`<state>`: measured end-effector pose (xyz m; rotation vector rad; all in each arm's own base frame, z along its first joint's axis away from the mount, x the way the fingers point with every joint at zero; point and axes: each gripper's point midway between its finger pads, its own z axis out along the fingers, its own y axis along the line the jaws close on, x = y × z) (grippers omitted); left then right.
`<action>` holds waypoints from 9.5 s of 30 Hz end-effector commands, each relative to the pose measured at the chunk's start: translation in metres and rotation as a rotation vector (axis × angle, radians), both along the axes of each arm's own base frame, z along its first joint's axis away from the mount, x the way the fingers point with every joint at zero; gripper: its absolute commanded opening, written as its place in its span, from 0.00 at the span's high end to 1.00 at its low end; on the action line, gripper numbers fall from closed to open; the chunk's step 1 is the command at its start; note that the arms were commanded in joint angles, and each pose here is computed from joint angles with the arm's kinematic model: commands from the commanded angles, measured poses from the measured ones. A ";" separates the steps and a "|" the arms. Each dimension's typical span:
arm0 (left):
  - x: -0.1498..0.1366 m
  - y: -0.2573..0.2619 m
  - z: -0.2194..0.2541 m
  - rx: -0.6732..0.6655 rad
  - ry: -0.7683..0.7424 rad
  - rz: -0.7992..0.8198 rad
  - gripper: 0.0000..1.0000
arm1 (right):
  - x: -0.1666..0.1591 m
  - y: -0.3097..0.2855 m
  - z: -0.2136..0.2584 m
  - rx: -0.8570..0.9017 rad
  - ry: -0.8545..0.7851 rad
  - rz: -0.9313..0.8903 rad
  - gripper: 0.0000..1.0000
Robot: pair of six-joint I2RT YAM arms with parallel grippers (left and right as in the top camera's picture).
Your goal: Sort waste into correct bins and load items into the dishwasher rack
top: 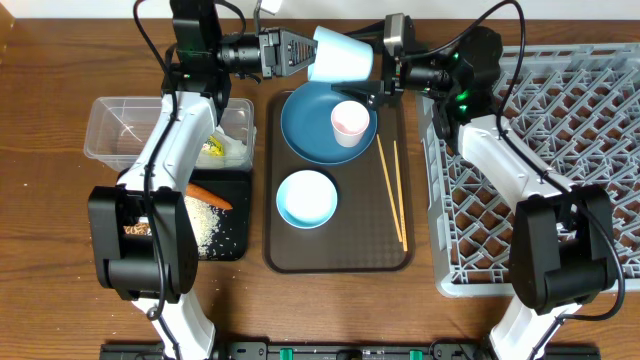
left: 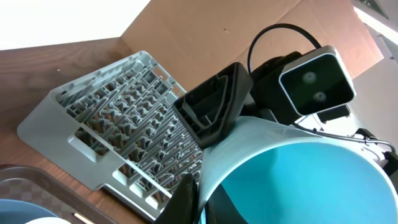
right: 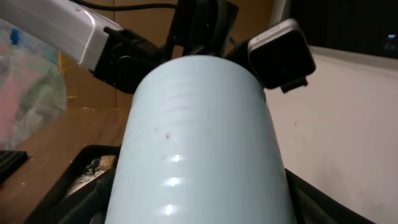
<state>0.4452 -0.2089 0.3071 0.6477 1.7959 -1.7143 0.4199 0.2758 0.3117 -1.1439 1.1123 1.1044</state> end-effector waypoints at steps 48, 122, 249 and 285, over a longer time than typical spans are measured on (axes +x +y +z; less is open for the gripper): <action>0.019 0.005 -0.033 0.086 -0.025 0.114 0.85 | 0.046 -0.079 0.030 0.084 0.227 -0.154 0.63; 0.039 0.012 -0.046 0.147 -0.002 0.247 0.86 | 0.009 -0.335 -0.154 -0.924 1.378 -1.347 0.79; 0.045 0.016 -0.056 0.178 0.038 0.296 0.85 | 0.018 -0.307 -0.224 -1.031 1.335 -1.246 0.64; 0.058 0.020 -0.130 0.521 0.183 0.570 0.81 | 0.076 -0.284 -0.121 -0.719 1.073 -1.211 0.20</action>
